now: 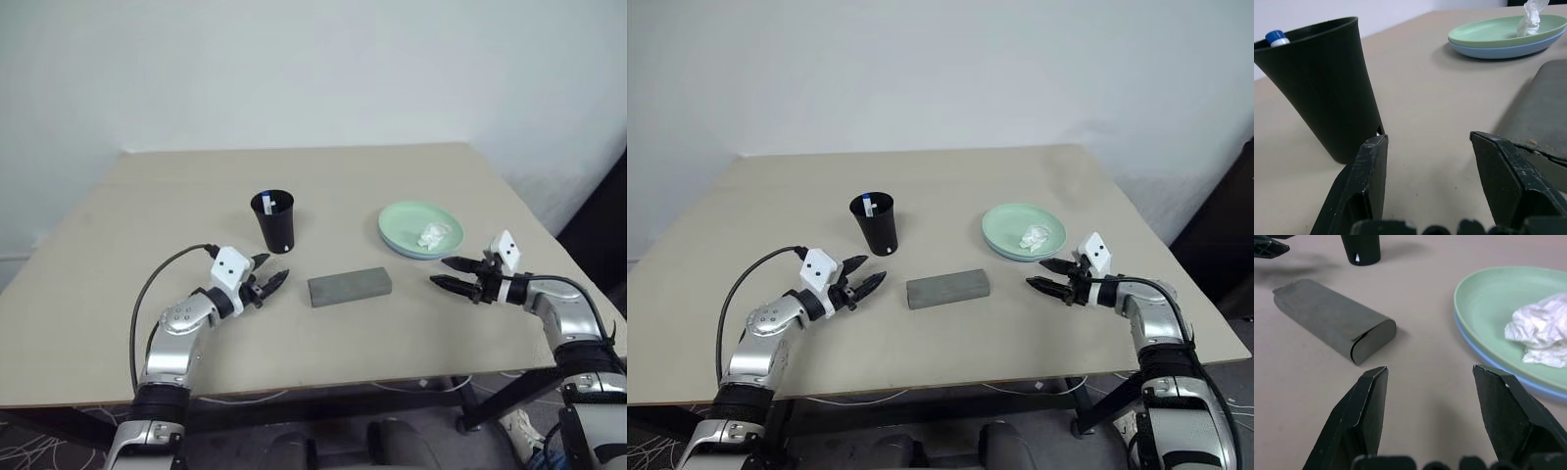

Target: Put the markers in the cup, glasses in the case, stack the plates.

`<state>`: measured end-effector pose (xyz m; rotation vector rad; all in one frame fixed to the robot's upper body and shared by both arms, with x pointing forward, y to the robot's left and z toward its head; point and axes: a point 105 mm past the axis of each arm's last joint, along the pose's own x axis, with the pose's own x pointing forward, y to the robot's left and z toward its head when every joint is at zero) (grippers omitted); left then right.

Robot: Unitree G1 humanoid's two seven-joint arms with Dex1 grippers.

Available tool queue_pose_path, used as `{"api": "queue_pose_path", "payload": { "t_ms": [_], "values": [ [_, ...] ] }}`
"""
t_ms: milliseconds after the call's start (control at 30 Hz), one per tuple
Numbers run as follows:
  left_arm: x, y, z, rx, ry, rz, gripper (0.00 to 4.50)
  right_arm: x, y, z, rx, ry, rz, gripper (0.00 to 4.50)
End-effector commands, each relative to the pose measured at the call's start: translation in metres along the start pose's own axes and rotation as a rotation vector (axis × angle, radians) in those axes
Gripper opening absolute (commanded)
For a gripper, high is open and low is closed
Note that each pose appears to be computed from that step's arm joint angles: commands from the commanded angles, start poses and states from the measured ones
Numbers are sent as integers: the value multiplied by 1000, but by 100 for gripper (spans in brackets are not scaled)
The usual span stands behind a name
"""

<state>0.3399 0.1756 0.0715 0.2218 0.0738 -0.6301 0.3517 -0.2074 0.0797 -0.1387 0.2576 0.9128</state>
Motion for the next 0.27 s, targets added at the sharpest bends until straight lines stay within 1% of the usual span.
{"api": "queue_pose_path", "payload": {
  "t_ms": [33, 267],
  "values": [
    [3, 2, 19, 29, -61, 8, 278, 1, -7, 22, -54, -49, -14, 300],
    [4, 3, 20, 34, -58, -8, 278, 3, -8, 23, -61, -54, -15, 300]
  ]
}}
